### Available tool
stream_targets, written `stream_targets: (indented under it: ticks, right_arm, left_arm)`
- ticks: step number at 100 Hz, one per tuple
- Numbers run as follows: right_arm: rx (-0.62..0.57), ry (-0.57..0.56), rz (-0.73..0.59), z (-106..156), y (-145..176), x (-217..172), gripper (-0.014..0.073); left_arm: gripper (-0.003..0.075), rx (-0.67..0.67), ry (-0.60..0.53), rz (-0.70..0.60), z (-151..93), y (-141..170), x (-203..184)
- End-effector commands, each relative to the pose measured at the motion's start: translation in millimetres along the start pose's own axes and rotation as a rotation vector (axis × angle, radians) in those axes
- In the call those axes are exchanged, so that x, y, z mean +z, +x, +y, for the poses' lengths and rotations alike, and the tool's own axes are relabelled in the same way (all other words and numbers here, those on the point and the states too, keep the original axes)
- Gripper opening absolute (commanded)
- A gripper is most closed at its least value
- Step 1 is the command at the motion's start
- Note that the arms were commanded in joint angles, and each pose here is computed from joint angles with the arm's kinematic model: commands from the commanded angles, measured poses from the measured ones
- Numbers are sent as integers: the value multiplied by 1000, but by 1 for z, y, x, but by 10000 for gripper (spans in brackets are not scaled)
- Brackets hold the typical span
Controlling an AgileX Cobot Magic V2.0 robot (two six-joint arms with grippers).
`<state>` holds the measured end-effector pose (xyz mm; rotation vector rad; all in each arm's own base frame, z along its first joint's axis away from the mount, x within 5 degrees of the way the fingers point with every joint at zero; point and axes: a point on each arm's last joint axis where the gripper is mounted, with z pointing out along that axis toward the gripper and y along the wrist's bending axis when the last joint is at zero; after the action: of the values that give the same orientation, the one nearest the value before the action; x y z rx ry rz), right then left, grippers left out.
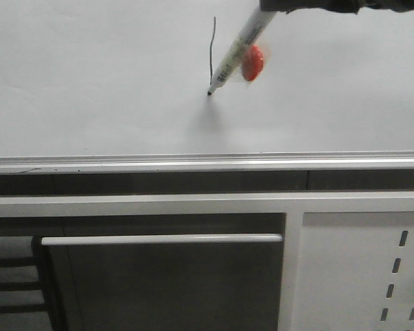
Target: Write number 1 on whiteboard
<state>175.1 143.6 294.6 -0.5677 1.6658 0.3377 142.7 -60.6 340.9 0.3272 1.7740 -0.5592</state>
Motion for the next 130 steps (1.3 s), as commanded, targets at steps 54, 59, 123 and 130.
stream_targets:
  ticks: [54,59,123,130]
  right_arm:
    - [28,-311,64,-1,-60,-53,-62]
    - [27,-321,79,-3,-66,-53,-62]
    - [-1,-511,270,2,-96,-17,-62]
    - [3,-514,266,2,-97,-17,-63]
  left_arm:
    - [-3,49,464,193,-25,14,27]
    - [32,60,515,226,-26,18,31]
    - [246,327,598,278,-74,25,76]
    - [248,340,602,281,-74,26,77]
